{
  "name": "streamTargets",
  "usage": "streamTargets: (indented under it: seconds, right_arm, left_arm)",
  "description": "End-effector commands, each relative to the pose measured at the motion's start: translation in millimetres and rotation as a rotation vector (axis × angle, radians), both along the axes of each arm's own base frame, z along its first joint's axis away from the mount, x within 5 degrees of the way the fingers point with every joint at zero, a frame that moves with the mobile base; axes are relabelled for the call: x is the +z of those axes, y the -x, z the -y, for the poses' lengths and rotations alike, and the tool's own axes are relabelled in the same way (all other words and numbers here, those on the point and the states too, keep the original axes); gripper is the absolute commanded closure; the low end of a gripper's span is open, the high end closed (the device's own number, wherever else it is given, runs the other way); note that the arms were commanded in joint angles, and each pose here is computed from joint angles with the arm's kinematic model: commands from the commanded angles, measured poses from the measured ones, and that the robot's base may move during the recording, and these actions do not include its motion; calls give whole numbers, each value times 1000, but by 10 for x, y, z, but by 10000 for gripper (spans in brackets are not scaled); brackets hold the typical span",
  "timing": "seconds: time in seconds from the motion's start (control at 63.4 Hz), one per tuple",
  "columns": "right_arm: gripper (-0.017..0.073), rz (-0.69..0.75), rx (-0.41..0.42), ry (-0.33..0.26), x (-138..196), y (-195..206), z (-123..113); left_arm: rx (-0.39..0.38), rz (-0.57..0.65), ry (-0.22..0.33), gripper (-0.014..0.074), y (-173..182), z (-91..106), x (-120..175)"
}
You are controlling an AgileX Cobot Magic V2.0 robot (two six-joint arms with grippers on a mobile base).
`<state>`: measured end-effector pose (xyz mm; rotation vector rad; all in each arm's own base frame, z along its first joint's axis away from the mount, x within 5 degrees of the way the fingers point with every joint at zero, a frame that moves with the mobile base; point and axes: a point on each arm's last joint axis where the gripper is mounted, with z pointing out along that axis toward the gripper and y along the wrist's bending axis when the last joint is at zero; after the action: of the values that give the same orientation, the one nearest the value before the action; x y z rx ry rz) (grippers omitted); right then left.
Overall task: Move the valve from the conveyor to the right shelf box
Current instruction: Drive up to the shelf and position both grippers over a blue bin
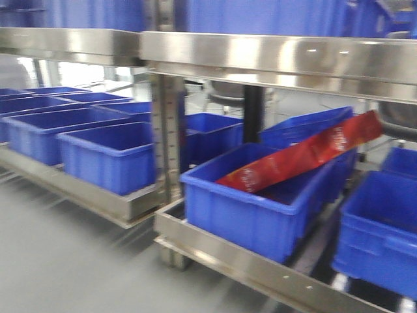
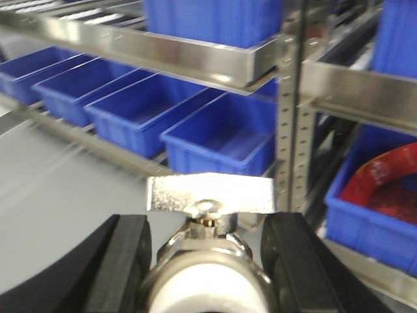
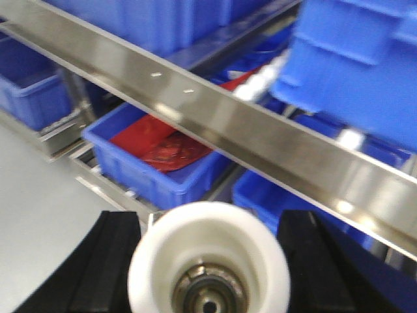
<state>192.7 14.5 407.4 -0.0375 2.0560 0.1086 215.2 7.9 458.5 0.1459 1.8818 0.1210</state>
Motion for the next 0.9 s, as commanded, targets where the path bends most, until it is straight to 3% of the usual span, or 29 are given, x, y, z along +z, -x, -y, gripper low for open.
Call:
streamTargets:
  seconds: [0.0, 0.883]
  right_arm:
    - [724, 91, -4, 6, 110, 9, 6]
    - [724, 91, -4, 6, 110, 9, 6]
  left_arm:
    - [-1, 61, 9, 705, 27, 9, 83]
    - [-1, 61, 9, 705, 27, 9, 83]
